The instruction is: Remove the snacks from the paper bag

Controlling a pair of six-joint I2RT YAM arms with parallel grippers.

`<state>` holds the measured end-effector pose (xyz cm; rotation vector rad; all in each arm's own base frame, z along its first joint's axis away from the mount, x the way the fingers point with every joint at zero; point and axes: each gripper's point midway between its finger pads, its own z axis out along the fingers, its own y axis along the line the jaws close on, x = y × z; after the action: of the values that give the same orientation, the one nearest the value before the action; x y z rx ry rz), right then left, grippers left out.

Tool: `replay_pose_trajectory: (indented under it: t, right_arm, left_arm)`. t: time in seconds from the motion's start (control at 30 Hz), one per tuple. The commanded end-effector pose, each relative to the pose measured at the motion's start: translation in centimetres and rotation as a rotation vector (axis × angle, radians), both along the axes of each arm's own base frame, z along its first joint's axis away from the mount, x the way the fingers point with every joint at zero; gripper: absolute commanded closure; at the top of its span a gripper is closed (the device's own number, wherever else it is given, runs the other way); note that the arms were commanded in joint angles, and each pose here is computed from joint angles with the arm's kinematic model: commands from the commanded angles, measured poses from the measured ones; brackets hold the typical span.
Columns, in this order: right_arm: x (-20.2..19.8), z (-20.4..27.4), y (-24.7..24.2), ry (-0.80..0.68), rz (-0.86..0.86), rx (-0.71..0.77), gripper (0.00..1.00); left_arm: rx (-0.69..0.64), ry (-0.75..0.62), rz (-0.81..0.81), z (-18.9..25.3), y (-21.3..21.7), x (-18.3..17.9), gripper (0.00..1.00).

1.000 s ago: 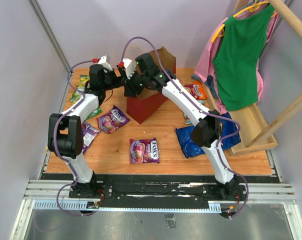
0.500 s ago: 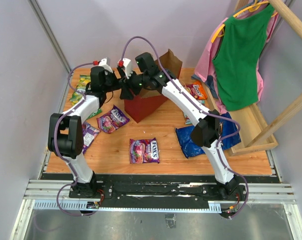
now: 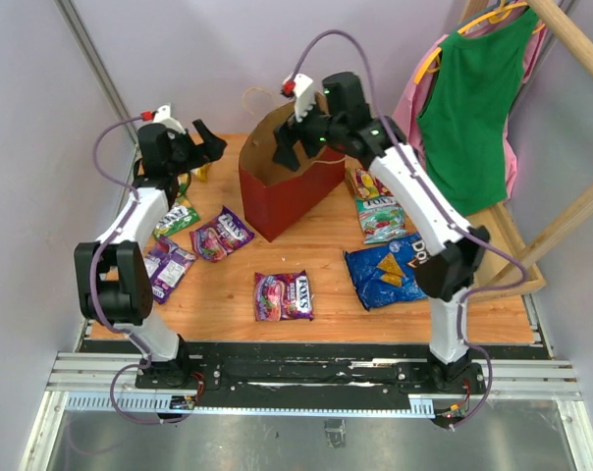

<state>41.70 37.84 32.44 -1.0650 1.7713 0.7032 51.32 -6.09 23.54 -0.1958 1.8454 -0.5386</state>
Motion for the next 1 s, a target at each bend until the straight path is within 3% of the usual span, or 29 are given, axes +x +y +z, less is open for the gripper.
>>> replay_pose_trajectory:
  t: [0.0, 0.2, 0.33, 0.4, 0.47, 0.67, 0.97]
  right_arm:
    - [-0.6, 5.7, -4.6, -0.134, -0.143, 0.049, 0.03]
    - [-3.8, 4.3, -9.3, -0.163, -0.33, 0.168, 0.07]
    - [-8.0, 5.4, -11.3, -0.292, -0.377, 0.475, 0.08]
    - [-8.7, 4.1, -13.2, -0.315, -0.517, 0.639, 0.08]
    - [-8.4, 0.7, -14.5, -0.262, -0.635, 0.702, 0.08]
    - [-6.3, -11.4, -13.0, -0.043, -0.789, 0.49, 0.09]
    - [-2.9, -19.6, -8.3, 0.175, -0.833, 0.375, 0.1]
  left_arm:
    - [0.006, -0.064, 0.005, 2.5, 1.0, -2.1, 0.0]
    - [0.004, -0.054, 0.006, 1.3, 0.9, -4.7, 0.0]
    - [-0.03, -0.045, -0.008, -0.2, 0.5, -6.3, 0.0]
    - [-0.073, -0.051, -0.027, -0.5, -0.2, -6.9, 0.0]
    - [-0.097, -0.056, -0.045, -0.8, -0.6, -7.4, 0.0]
    - [-0.102, -0.052, -0.041, -1.0, -0.6, -7.9, 0.0]
    - [-0.119, -0.054, -0.046, -1.2, -0.8, -8.8, 0.0]
